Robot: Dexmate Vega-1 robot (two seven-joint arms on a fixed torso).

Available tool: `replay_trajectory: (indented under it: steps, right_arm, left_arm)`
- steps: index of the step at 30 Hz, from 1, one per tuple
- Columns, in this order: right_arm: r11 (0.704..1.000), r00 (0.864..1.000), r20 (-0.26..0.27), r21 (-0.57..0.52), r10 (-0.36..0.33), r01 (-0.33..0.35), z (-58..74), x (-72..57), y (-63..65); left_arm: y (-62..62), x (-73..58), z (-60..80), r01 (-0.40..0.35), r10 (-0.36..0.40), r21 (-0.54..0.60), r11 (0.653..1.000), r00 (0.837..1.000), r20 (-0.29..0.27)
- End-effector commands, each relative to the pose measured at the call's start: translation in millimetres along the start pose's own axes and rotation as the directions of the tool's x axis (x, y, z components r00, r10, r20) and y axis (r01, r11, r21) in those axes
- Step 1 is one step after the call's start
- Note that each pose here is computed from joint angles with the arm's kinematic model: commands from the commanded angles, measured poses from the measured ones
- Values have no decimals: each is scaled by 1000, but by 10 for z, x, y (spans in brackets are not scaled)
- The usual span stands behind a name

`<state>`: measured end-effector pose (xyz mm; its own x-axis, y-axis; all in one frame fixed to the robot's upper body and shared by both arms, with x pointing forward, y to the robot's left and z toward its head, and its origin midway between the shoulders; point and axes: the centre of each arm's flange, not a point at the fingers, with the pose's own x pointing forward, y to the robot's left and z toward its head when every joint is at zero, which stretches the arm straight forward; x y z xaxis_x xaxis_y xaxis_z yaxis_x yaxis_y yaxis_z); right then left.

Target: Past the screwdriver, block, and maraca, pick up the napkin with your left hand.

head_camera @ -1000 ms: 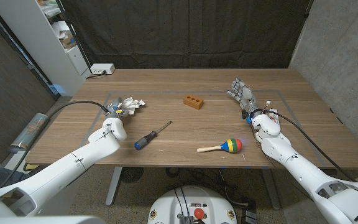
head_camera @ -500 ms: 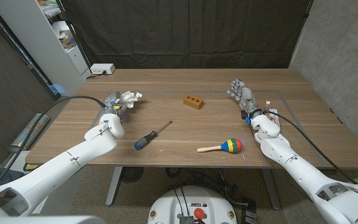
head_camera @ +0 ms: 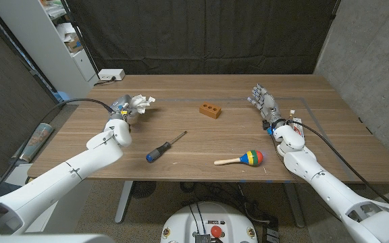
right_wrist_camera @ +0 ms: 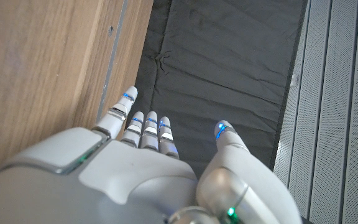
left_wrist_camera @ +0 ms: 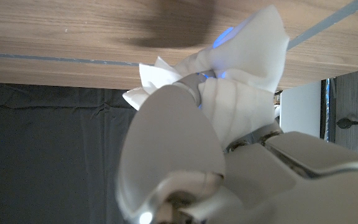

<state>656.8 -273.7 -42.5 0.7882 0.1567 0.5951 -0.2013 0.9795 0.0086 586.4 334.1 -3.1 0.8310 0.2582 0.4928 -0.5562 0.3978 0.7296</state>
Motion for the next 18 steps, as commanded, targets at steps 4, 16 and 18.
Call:
replay_trajectory:
  steps: [4,16,18]
  right_arm:
    - [1000,1000,15,-14,6,-6,87,-34,-8]
    - [1000,1000,31,0,1,-1,97,-30,3]
    - [1000,1000,30,4,-2,2,91,-28,7]
  left_arm:
    - [236,-49,118,-17,18,-10,1000,997,75]
    - [417,-74,148,-55,64,-67,996,988,140]
    - [445,-78,159,-52,63,-67,996,985,159]
